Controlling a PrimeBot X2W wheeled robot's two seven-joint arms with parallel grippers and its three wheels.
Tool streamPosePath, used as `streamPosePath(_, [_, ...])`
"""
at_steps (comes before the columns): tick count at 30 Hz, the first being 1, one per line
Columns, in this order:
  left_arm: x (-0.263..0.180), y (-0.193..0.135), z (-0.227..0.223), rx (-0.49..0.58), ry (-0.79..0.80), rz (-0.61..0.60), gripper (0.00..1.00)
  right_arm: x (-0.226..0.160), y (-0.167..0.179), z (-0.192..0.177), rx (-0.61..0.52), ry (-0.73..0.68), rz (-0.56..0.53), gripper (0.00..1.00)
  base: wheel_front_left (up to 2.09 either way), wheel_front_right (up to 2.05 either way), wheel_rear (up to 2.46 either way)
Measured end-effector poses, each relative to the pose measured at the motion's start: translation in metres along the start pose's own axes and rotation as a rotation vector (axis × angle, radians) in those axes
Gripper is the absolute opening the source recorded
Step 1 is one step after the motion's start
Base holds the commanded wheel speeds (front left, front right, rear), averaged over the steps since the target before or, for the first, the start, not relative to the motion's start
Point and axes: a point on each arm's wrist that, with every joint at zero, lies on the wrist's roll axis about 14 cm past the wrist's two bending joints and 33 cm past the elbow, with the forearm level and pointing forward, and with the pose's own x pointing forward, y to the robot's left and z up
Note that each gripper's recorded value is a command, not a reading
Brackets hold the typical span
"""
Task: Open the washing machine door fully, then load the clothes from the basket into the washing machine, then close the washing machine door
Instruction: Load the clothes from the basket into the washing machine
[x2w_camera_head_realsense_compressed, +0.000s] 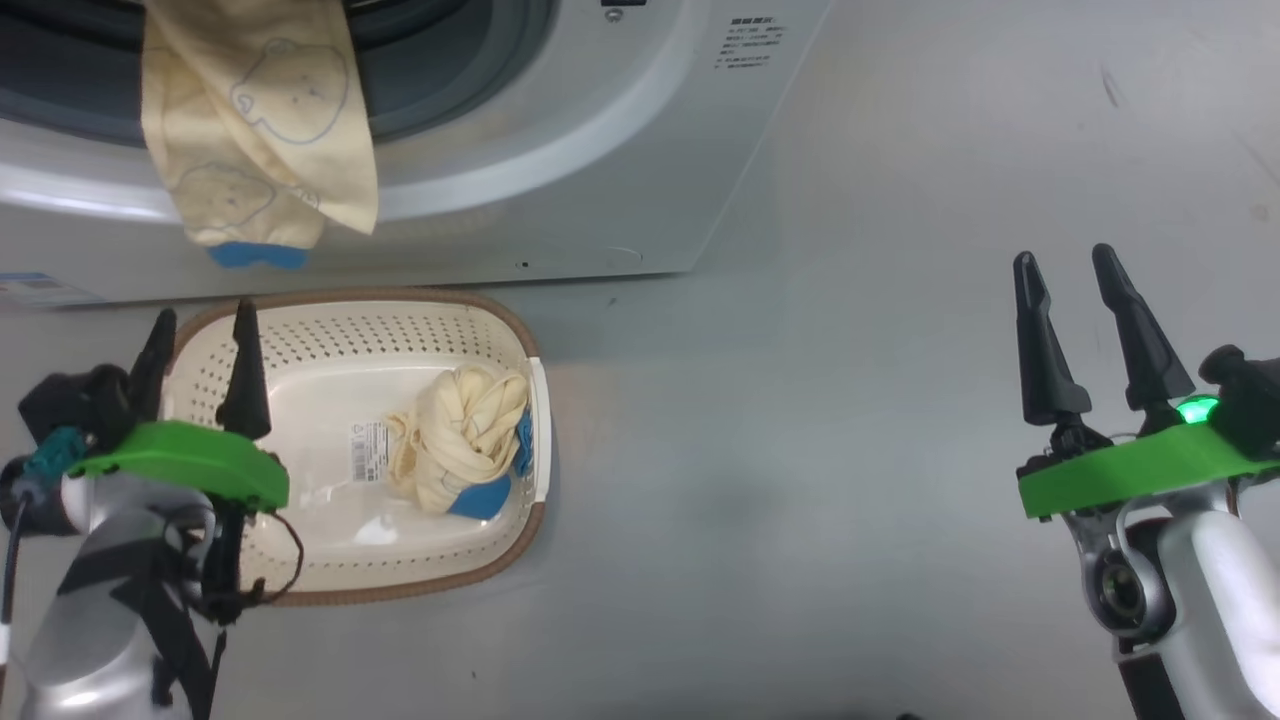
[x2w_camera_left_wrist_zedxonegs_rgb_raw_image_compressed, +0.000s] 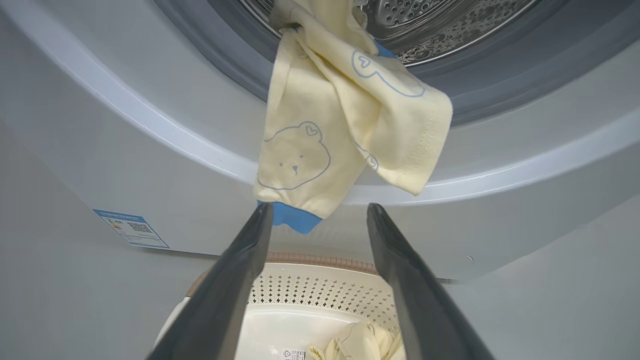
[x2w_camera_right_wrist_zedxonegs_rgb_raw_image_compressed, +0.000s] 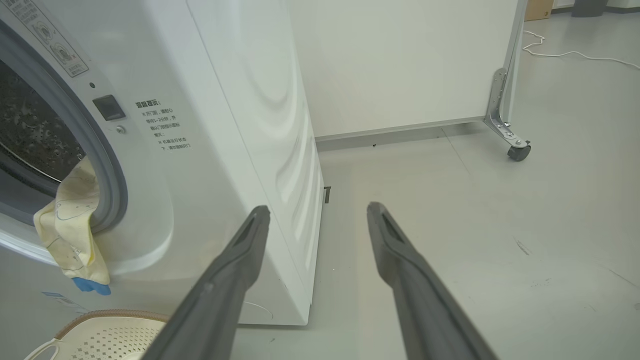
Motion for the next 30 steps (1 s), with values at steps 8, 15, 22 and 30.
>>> streamPosePath(8, [0.039,0.0,-0.031,0.034,0.106,-0.027,1.0,0.012,-0.002,-0.015,0.003,0.029,-0.013,1.0,0.0,0.0,0.0])
streamPosePath(15, [0.065,-0.003,-0.054,0.046,0.172,-0.044,1.0,0.016,-0.007,-0.024,-0.002,0.048,-0.033,1.0,0.0,0.0,0.0])
streamPosePath(22, [0.09,-0.004,-0.063,0.052,0.199,-0.053,1.0,0.017,-0.011,-0.032,-0.01,0.072,-0.045,1.0,0.0,0.0,0.0])
streamPosePath(30, [0.109,-0.011,-0.068,0.048,0.207,-0.067,1.0,0.018,-0.013,-0.037,-0.015,0.083,-0.053,1.0,0.0,0.0,0.0])
